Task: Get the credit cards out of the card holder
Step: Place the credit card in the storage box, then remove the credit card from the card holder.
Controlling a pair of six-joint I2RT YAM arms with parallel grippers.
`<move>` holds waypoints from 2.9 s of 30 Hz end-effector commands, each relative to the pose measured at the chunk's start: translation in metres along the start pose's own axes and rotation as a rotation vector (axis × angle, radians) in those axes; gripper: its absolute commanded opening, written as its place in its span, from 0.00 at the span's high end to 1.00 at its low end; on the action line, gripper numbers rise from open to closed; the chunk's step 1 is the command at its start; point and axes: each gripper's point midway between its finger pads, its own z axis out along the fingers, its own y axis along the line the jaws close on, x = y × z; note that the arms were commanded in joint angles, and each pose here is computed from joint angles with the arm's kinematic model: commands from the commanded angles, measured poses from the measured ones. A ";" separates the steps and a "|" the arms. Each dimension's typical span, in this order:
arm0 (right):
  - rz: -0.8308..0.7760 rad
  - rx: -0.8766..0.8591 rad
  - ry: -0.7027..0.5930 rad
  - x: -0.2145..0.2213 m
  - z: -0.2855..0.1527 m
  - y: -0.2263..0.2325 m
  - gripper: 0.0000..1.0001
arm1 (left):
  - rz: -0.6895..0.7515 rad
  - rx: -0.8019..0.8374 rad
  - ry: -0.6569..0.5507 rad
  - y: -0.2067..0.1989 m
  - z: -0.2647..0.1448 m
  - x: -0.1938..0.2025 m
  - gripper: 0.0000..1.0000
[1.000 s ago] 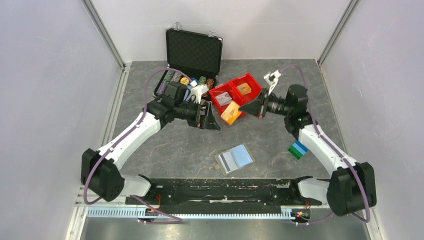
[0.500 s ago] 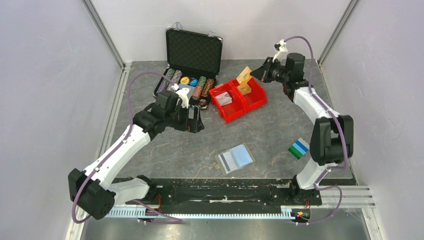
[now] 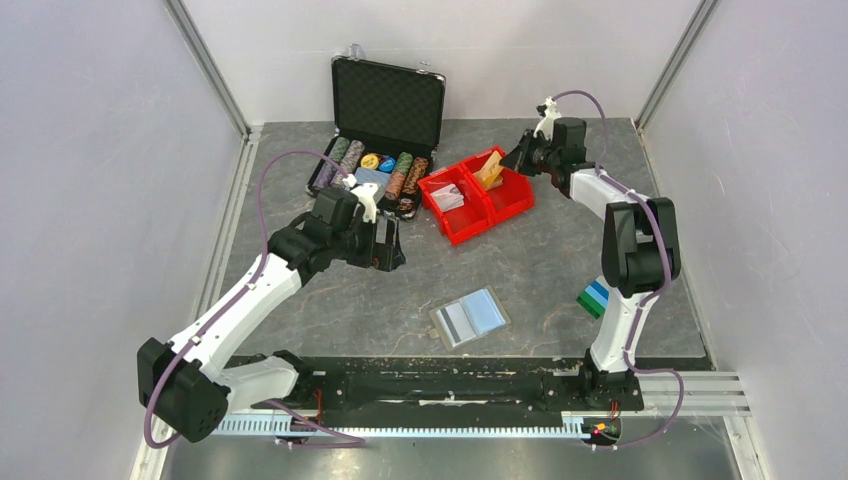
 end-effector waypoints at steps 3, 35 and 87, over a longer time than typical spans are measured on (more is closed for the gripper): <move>-0.008 0.001 -0.053 -0.014 0.013 -0.005 1.00 | 0.065 0.013 -0.042 -0.001 0.000 -0.011 0.00; 0.083 0.036 -0.093 0.011 0.036 -0.018 0.83 | 0.084 0.074 -0.019 -0.010 0.001 -0.005 0.00; -0.241 -0.034 0.256 0.264 -0.169 0.152 0.39 | -0.302 0.316 0.145 -0.072 0.040 0.089 0.12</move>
